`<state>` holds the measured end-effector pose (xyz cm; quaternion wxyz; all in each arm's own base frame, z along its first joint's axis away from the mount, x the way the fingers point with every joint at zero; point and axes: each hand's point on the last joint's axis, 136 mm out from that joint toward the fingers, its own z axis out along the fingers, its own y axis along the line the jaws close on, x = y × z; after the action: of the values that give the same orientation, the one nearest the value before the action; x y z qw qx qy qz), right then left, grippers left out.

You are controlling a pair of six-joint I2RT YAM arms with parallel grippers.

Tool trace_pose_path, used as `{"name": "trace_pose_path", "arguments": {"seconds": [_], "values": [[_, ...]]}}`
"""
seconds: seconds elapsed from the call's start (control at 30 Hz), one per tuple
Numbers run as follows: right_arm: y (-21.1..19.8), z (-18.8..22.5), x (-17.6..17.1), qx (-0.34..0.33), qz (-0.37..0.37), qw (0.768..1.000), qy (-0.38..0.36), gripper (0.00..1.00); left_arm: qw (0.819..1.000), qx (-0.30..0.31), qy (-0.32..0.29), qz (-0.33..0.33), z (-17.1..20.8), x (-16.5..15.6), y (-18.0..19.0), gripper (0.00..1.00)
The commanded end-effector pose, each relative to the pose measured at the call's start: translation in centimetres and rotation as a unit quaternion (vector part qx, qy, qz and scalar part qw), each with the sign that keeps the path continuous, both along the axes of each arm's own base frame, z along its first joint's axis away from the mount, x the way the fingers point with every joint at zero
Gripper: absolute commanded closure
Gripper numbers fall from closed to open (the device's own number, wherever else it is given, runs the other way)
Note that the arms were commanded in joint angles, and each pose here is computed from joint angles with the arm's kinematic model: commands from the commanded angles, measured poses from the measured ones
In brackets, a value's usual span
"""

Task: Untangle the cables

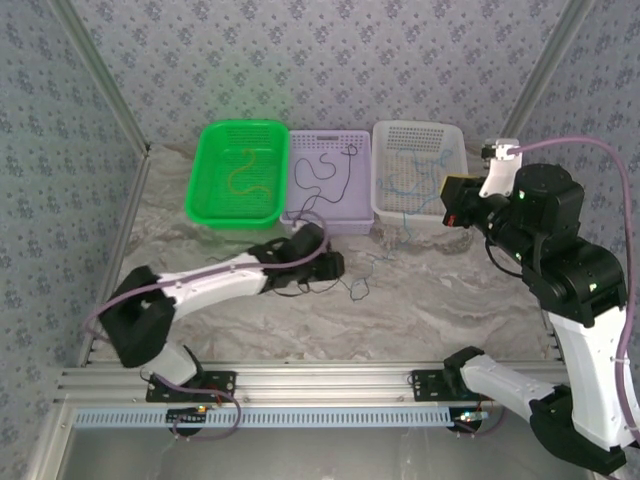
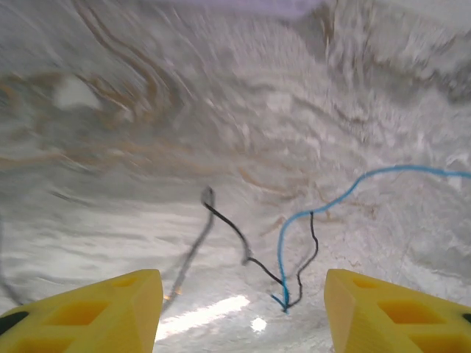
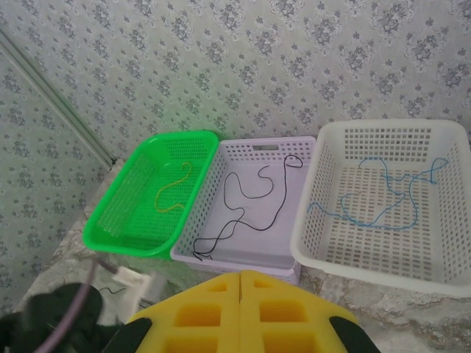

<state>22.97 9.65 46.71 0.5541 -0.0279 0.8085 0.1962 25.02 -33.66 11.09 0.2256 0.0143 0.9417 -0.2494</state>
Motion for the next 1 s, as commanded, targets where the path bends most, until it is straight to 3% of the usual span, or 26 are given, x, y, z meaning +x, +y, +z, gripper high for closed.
{"name": "trace_pose_path", "arguments": {"seconds": [0.0,0.07,0.2,0.3,0.37,0.47,0.5,0.6,0.83,0.97], "values": [[-0.3,0.3,-0.5,0.013,-0.002,1.0,-0.005,1.0,0.998,0.042,0.005,0.056,-0.2,-0.1,-0.9,0.39],[-0.3,0.4,-0.7,0.014,-0.002,1.0,-0.006,1.0,0.995,0.069,0.004,0.077,-1.4,-0.2,-0.7,0.39],[-0.5,0.5,-1.0,0.016,-0.001,1.0,-0.011,1.0,0.993,0.061,0.004,0.1,-3.6,1.0,-0.9,0.41],[-0.7,0.7,-1.1,0.016,-0.003,1.0,-0.015,1.0,0.994,0.057,0.012,0.095,-5.1,2.0,-1.9,0.48],[-0.9,1.0,-1.2,0.014,-0.008,1.0,-0.019,1.0,0.991,0.08,0.017,0.102,-6.2,2.4,-1.5,0.61],[-1.5,2.2,-1.4,0.014,-0.018,0.999,-0.036,1.0,0.989,0.085,0.008,0.123,-7.4,3.1,0.0,0.97],[-1.8,2.7,-1.5,0.012,-0.024,0.999,-0.044,1.0,0.987,0.093,0.004,0.132,-7.6,3.3,1.0,1.0],[-3.3,4.5,-1.7,-0.004,-0.056,0.996,-0.068,1.0,0.979,0.123,-0.019,0.16,-7.3,3.3,4.8,1.0],[-7.3,10.2,-3.0,-0.025,-0.143,0.978,-0.148,1.0,0.968,0.161,-0.005,0.194,-8.3,2.1,13.3,1.0],[-7.6,12.6,-3.7,-0.017,-0.143,0.973,-0.181,1.0,0.963,0.17,0.007,0.211,-8.9,1.8,16.3,1.0]]}}
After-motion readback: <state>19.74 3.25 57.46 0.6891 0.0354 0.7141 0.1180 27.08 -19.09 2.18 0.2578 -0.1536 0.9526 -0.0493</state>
